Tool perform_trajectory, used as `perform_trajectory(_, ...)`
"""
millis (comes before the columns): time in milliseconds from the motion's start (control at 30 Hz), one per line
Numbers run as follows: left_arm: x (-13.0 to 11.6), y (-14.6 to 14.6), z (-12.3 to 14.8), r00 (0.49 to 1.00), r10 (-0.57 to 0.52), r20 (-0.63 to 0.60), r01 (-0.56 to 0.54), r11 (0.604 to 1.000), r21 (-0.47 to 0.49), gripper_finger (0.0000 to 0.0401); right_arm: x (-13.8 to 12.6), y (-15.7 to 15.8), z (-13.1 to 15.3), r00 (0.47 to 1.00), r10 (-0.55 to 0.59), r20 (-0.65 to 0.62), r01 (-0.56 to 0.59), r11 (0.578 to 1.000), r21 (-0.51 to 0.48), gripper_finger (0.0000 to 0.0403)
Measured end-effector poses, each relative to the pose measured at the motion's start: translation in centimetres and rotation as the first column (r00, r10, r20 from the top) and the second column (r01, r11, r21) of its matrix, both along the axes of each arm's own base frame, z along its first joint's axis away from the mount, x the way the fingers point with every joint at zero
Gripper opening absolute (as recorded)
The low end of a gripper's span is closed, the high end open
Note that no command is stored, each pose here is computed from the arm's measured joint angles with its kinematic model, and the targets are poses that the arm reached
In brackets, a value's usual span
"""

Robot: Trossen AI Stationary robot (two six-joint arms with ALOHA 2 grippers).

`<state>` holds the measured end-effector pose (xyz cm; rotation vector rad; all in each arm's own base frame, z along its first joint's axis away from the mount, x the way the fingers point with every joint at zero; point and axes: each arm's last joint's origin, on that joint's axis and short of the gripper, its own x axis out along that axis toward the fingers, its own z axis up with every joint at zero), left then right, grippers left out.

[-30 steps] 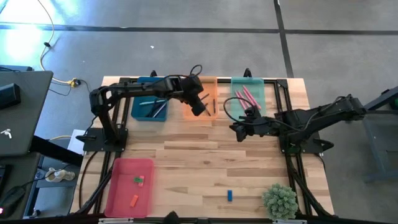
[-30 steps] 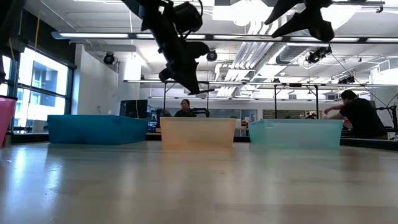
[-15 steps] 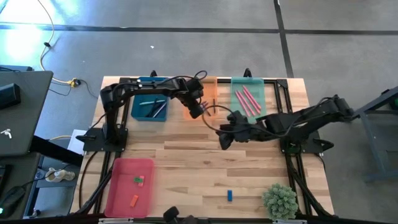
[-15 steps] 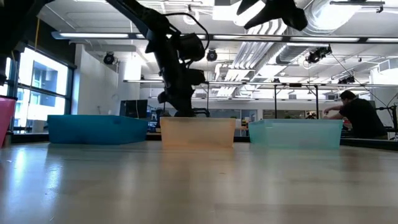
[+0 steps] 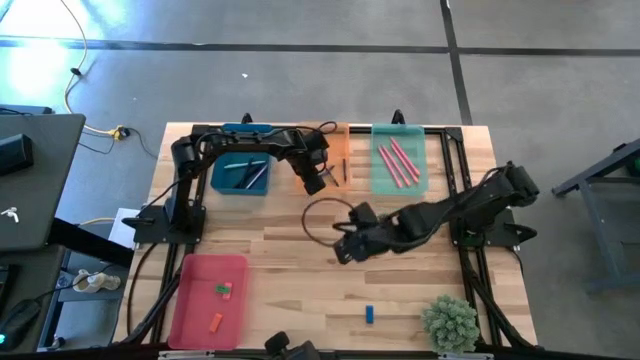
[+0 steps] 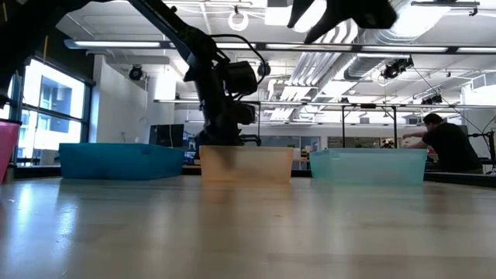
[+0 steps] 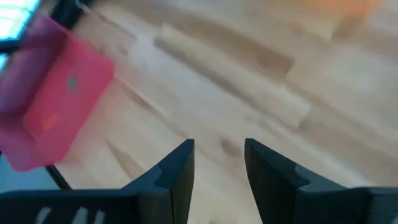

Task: Sort crayons/erasers/pens/pencils in bins
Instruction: Put the blue crayon into the orange bin, then put the blue eraser into the pink bin

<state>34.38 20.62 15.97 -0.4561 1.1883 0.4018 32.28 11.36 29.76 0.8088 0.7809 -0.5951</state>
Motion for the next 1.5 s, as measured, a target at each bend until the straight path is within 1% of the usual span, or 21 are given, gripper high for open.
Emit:
perform_trajectory(133, 0.0, 0.0, 0.0, 1.000, -0.008, 0.000, 0.008, 1.000, 0.000, 0.0002, 0.2, 1.8, -1.3, 0.998, -0.050, -0.041, 0.053, 0.995, 0.078, 0.0134)
perform_trajectory(233, -0.1, 0.0, 0.0, 1.000, -0.002, -0.004, 0.002, 1.000, -0.005, 0.0016, 0.1, 3.1, -2.1, 0.994, -0.087, -0.063, 0.095, 0.987, 0.128, 0.0134)
perform_trajectory(433, -0.1, 0.0, 0.0, 0.999, -0.037, -0.006, 0.037, 0.999, 0.006, 0.0071, -0.3, 5.1, -3.4, 0.981, -0.160, -0.108, 0.179, 0.964, 0.197, 0.0134)
perform_trajectory(600, -0.2, 0.0, 0.4, 0.999, -0.041, -0.002, 0.041, 0.999, 0.010, 0.0119, -0.8, 6.2, -4.2, 0.963, -0.203, -0.175, 0.242, 0.939, 0.242, 0.0134)
perform_trajectory(733, -0.5, 0.0, 1.3, 0.999, -0.040, 0.004, 0.040, 0.999, 0.006, 0.0142, -1.3, 7.0, -4.7, 0.946, -0.232, -0.225, 0.291, 0.916, 0.276, 0.0134)
perform_trajectory(867, -1.0, 0.1, 3.4, 0.997, -0.077, -0.014, 0.078, 0.997, 0.011, 0.0146, -1.8, 7.9, -5.1, 0.931, -0.267, -0.249, 0.336, 0.893, 0.298, 0.0134)
perform_trajectory(967, -1.3, 0.1, 5.3, 0.993, -0.109, -0.046, 0.110, 0.994, 0.000, 0.0144, -2.1, 8.7, -5.4, 0.926, -0.264, -0.269, 0.344, 0.885, 0.314, 0.0134)
perform_trajectory(1033, -1.5, 0.0, 6.6, 0.990, -0.129, -0.055, 0.129, 0.992, -0.006, 0.0143, -2.3, 9.2, -5.7, 0.915, -0.271, -0.299, 0.366, 0.870, 0.330, 0.0134)
perform_trajectory(1100, -1.9, -0.3, 7.9, 0.986, -0.155, -0.057, 0.153, 0.988, -0.033, 0.0143, -2.5, 9.5, -6.0, 0.899, -0.276, -0.341, 0.392, 0.854, 0.342, 0.0134)
perform_trajectory(1167, -2.2, -0.8, 9.1, 0.983, -0.185, -0.021, 0.183, 0.982, -0.046, 0.0143, -2.6, 9.8, -6.4, 0.887, -0.265, -0.378, 0.401, 0.847, 0.349, 0.0134)
perform_trajectory(1300, -2.9, -1.7, 11.5, 0.975, -0.204, 0.085, 0.210, 0.975, -0.068, 0.0143, -2.6, 10.4, -7.5, 0.863, -0.283, -0.419, 0.438, 0.833, 0.338, 0.0134)
perform_trajectory(1500, -4.7, -3.7, 15.7, 0.956, -0.234, 0.179, 0.239, 0.971, -0.008, 0.0142, -1.9, 11.3, -9.3, 0.836, -0.242, -0.492, 0.455, 0.808, 0.376, 0.0134)
